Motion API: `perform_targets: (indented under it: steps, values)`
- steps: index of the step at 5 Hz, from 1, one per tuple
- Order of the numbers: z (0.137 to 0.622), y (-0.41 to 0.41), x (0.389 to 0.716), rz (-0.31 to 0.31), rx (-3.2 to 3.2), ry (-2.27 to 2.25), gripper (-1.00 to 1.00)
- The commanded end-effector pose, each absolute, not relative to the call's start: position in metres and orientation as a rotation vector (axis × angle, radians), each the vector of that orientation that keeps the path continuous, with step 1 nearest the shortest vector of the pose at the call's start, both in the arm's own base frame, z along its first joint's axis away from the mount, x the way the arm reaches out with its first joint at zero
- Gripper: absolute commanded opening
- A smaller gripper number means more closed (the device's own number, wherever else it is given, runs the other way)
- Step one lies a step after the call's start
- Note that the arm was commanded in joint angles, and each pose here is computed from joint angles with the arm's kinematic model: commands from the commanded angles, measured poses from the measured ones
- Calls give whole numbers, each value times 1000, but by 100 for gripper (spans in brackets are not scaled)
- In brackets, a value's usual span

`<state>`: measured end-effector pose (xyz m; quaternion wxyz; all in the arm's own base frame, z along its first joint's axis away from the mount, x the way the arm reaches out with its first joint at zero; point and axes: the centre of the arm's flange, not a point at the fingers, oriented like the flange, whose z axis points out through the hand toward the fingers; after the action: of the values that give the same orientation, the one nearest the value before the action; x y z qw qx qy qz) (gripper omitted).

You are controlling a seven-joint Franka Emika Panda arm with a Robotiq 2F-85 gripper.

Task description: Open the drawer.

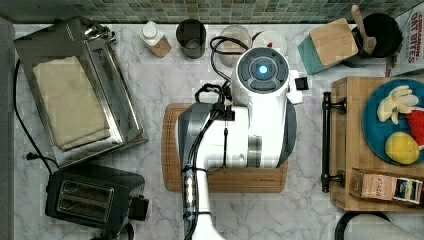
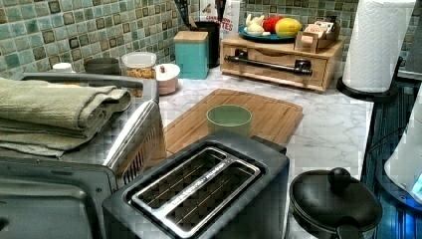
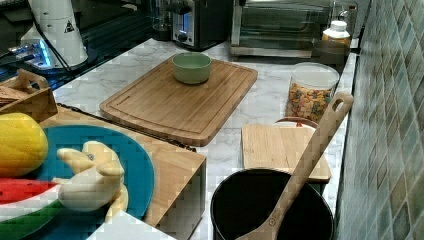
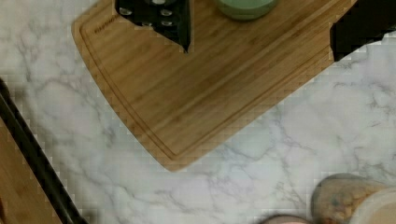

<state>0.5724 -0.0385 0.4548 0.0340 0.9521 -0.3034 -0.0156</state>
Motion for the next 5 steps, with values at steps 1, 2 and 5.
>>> perform_targets:
  steps: [1,2,5]
  values:
    - [430,-153,539,7,3008,-311,100]
    - [431,-185,539,39,2985,-220,100]
    - [404,-221,528,138,2947,-190,100]
